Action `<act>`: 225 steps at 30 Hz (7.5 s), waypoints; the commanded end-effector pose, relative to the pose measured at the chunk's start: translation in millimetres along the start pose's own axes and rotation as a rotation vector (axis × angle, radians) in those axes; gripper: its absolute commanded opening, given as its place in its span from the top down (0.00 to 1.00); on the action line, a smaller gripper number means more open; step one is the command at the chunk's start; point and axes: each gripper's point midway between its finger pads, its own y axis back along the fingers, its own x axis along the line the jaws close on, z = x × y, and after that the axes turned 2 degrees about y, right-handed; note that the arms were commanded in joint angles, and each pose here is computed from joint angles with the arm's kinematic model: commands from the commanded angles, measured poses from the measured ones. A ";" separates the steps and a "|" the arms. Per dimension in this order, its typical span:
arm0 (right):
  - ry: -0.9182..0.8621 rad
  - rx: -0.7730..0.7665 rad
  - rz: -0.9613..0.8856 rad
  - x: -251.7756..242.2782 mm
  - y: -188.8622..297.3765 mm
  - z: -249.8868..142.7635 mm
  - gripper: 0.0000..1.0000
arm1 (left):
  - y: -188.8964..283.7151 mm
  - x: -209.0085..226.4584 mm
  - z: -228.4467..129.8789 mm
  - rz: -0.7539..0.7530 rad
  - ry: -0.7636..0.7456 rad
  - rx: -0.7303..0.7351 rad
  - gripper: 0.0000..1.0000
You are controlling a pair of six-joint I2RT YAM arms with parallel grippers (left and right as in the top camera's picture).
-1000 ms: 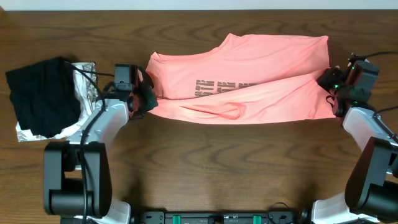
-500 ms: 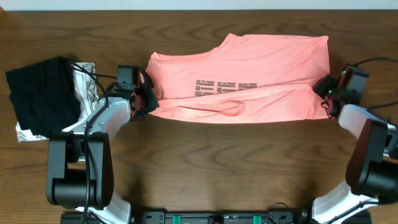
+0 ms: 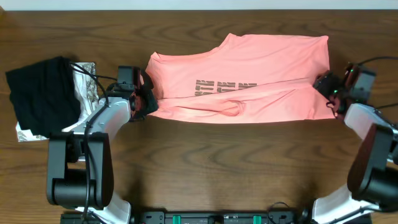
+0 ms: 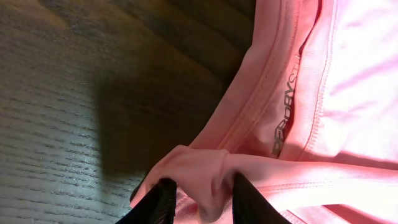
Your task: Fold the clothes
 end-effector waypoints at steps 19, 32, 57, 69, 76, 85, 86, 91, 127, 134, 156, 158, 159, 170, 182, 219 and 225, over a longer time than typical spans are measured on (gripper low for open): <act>0.151 0.267 -0.199 -37.1 31.3 -42.7 0.99 | 15.7 -21.2 -0.6 -0.114 -0.003 0.020 0.18; 0.117 0.506 -0.268 -70.3 4.6 -110.7 0.99 | 66.2 -55.4 4.4 -0.281 -0.056 -0.032 0.04; 0.044 0.762 -0.619 -133.9 74.3 -153.0 0.91 | 58.3 -135.2 -89.2 -0.261 -0.470 0.058 0.10; -0.060 0.748 -0.587 -146.1 75.2 -148.9 0.90 | 53.5 -126.8 -74.9 -0.176 -0.474 -0.014 0.10; -0.061 0.759 -0.585 -144.9 76.8 -151.0 0.90 | 50.0 -125.4 -76.2 -0.169 -0.473 -0.005 0.10; -0.069 0.768 -0.500 -132.9 70.3 -153.3 0.98 | 14.7 -119.8 -45.6 -0.169 -0.429 -0.059 0.21; -0.070 0.769 -0.500 -132.8 70.3 -153.3 0.98 | 11.1 -116.9 -41.6 -0.165 -0.418 -0.063 0.24; -0.075 0.772 -0.483 -130.0 69.4 -154.1 0.98 | -7.3 -98.8 -38.9 -0.126 -0.384 -0.031 0.26; -0.099 0.984 -0.530 -126.1 112.2 -186.6 0.91 | 2.3 -15.1 -134.4 0.145 -0.347 0.431 0.10; -0.090 0.859 -0.452 -108.0 108.7 -153.2 0.90 | 12.7 -42.5 -103.8 0.067 -0.406 0.313 0.07; 0.175 0.171 -0.008 -4.0 116.1 25.5 0.37 | 80.5 -104.8 27.6 -0.138 -0.369 -0.236 0.02; 0.187 0.132 0.011 -1.1 108.5 35.5 0.32 | 78.9 -101.8 43.7 -0.161 -0.342 -0.271 0.02; 0.203 0.115 0.035 2.7 105.5 39.7 0.29 | 77.4 -101.2 52.2 -0.180 -0.330 -0.289 0.02; 0.273 -0.040 0.103 12.1 74.8 78.2 0.09 | 13.1 -97.2 75.8 -0.234 -0.319 -0.298 0.02; 0.257 -0.001 0.159 6.4 32.8 65.8 0.05 | -22.7 -87.0 66.0 -0.210 -0.310 -0.243 0.02; 0.234 0.069 0.194 -0.4 5.9 43.7 0.04 | -52.1 -64.5 67.8 -0.099 -0.333 -0.254 0.01; 0.231 0.073 0.181 -2.8 5.6 42.8 0.20 | -54.7 -64.3 67.1 -0.101 -0.333 -0.251 0.10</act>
